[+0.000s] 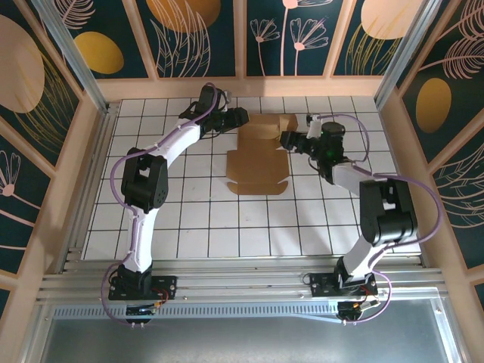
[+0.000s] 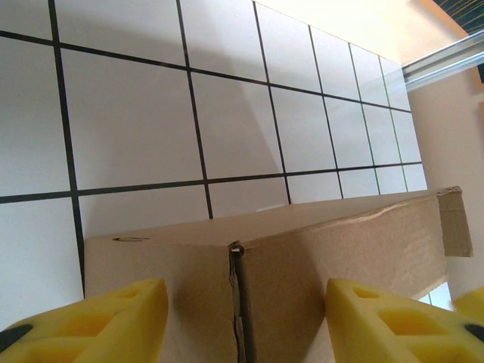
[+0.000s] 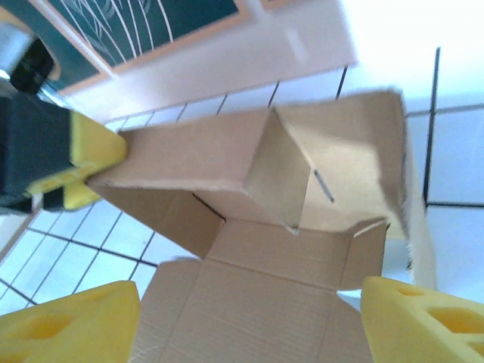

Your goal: Fold the paper box

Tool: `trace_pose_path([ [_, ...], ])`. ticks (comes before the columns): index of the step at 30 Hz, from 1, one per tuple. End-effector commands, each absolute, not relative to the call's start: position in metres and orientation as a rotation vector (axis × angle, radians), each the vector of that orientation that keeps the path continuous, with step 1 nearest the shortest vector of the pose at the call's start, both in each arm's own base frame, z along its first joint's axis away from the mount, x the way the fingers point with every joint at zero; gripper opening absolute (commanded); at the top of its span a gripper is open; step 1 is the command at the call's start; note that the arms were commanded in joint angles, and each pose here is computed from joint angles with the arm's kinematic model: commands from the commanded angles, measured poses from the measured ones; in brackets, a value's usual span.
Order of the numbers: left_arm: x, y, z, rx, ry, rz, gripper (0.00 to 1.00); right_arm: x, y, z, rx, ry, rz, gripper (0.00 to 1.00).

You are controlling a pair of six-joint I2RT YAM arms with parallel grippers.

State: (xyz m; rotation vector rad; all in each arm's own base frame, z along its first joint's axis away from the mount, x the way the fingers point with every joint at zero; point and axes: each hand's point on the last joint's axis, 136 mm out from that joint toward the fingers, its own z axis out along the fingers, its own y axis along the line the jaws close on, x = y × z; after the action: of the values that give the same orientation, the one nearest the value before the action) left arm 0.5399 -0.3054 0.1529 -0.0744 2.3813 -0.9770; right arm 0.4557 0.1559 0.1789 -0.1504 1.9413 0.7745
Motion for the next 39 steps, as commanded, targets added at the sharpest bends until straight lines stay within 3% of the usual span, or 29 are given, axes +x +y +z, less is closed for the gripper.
trace_pose_path([
  [1, 0.536, -0.307, 0.135, -0.078, 2.445, -0.943, 0.58, 0.457, 0.125, 0.202, -0.169, 1.866, 0.631, 0.82],
  [10, 0.541, -0.308, 0.147, -0.085, 2.424, -0.959, 0.61, 0.499, 0.114, 0.161, -0.218, 1.976, 0.563, 0.86],
  [21, 0.539, -0.304, 0.153, -0.077, 2.419, -0.942, 0.62, 0.535, 0.127, 0.127, -0.252, 2.034, 0.559, 0.5],
  [27, 0.54, -0.304, 0.148, -0.096, 2.428, -0.945, 0.62, 0.533, 0.13, 0.126, -0.25, 2.078, 0.494, 0.29],
  [34, 0.54, -0.306, 0.14, -0.11, 2.434, -0.964, 0.61, 0.519, 0.143, 0.125, -0.111, 2.167, 0.633, 0.2],
  [39, 0.54, -0.307, 0.139, -0.106, 2.435, -0.97, 0.61, 0.512, 0.152, 0.133, -0.058, 2.179, 0.695, 0.19],
])
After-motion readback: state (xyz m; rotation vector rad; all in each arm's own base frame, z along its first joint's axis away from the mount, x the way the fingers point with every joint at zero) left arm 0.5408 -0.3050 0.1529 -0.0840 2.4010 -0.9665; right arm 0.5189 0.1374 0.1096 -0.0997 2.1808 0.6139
